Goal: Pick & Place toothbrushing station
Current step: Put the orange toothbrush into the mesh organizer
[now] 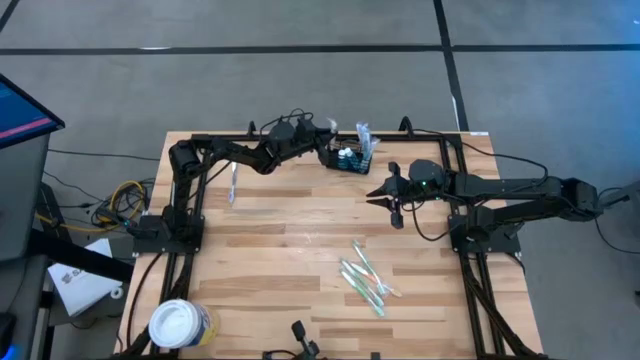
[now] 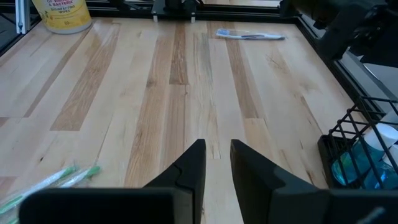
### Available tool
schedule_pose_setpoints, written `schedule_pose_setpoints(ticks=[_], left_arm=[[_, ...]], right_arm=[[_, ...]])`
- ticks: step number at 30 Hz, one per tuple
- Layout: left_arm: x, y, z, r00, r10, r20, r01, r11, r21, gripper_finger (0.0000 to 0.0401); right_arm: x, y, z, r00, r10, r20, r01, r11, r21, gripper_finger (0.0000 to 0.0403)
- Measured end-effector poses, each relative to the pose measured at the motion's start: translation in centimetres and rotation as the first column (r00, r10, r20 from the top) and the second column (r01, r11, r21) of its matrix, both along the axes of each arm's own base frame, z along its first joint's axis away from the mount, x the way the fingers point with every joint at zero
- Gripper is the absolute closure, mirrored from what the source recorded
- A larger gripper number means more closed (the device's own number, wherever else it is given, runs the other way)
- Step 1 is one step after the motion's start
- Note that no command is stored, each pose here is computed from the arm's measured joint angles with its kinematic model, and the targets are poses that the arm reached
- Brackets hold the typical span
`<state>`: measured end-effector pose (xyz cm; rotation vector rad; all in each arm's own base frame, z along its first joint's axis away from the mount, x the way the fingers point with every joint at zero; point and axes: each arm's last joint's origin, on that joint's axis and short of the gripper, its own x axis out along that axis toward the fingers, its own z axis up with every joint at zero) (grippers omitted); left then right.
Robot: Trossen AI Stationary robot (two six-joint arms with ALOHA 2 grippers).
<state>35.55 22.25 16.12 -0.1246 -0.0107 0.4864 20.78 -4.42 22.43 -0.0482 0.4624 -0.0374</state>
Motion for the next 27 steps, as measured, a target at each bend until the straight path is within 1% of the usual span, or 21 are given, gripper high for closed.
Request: schedule_pose_setpoints(ticks=[7, 10, 27], left_arm=[[-0.09, 0.14, -0.01, 1.000, 0.004, 0.009, -0.004, 1.000, -0.017, 0.0382], [-0.09, 0.14, -0.01, 1.000, 0.004, 0.009, -0.004, 1.000, -0.018, 0.0375], [-0.08, 0.12, 0.14, 1.000, 0.003, 0.019, -0.003, 1.000, -0.011, 0.0289]], right_arm=[[0.00, 0.00, -0.01, 1.000, 0.000, -0.001, 0.000, 1.000, 0.000, 0.0337], [-0.01, 0.00, -0.01, 1.000, 0.000, -0.002, 0.000, 1.000, 0.001, 0.0337], [-0.03, 0.01, -0.06, 1.000, -0.001, -0.007, 0.001, 1.000, 0.003, 0.0337]])
